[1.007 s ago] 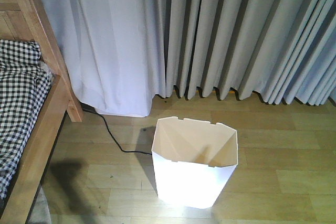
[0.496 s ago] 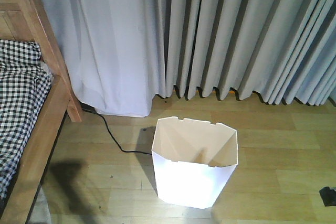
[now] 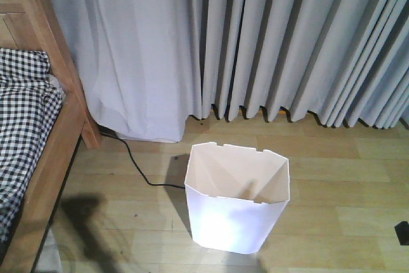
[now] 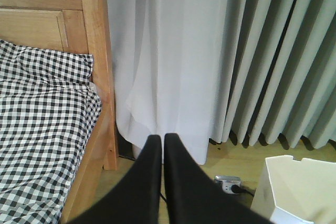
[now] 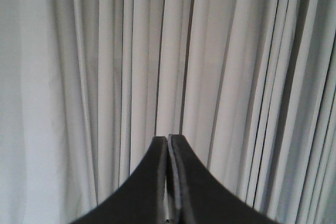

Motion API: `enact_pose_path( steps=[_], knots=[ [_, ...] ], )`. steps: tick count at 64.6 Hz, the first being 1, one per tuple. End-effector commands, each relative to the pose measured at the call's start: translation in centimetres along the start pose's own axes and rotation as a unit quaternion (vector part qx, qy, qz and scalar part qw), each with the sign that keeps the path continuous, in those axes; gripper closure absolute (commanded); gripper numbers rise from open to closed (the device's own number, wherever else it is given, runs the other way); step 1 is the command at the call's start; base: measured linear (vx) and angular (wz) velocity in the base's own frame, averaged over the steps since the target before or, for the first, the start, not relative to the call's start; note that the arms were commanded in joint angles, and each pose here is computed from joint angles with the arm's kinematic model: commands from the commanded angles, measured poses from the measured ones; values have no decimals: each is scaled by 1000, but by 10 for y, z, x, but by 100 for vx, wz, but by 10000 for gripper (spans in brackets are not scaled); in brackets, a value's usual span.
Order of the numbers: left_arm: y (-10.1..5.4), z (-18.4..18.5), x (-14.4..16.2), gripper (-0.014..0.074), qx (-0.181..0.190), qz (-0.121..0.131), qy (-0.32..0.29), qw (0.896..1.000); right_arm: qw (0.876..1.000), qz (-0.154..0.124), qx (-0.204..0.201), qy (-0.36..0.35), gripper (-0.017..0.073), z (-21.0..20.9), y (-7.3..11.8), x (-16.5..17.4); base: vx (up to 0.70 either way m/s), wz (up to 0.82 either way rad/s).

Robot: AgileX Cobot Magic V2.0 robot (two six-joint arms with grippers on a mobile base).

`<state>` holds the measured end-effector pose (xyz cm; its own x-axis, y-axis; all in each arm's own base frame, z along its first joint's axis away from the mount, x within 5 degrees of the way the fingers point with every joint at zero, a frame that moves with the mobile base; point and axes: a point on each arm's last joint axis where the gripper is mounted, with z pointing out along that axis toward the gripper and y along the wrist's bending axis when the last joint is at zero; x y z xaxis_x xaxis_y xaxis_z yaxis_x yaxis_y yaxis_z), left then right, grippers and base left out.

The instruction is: Move trash bin to bedside with robot

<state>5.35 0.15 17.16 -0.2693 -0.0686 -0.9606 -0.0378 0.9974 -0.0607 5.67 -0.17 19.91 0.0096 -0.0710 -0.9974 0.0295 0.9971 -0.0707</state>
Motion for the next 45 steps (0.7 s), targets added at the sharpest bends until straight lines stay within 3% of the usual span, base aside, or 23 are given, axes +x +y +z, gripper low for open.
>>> enact_pose_path(
  steps=[1, 45],
  knots=[
    [-1, 1, -5, 600, 4, -3, -26, 1000, 999, -8, 6, -37, 568, -1, -1, -5, 0, 0],
    [-1, 1, -5, 600, 4, -3, -26, 1000, 999, -8, 6, -37, 568, -1, -1, -5, 0, 0]
  ],
)
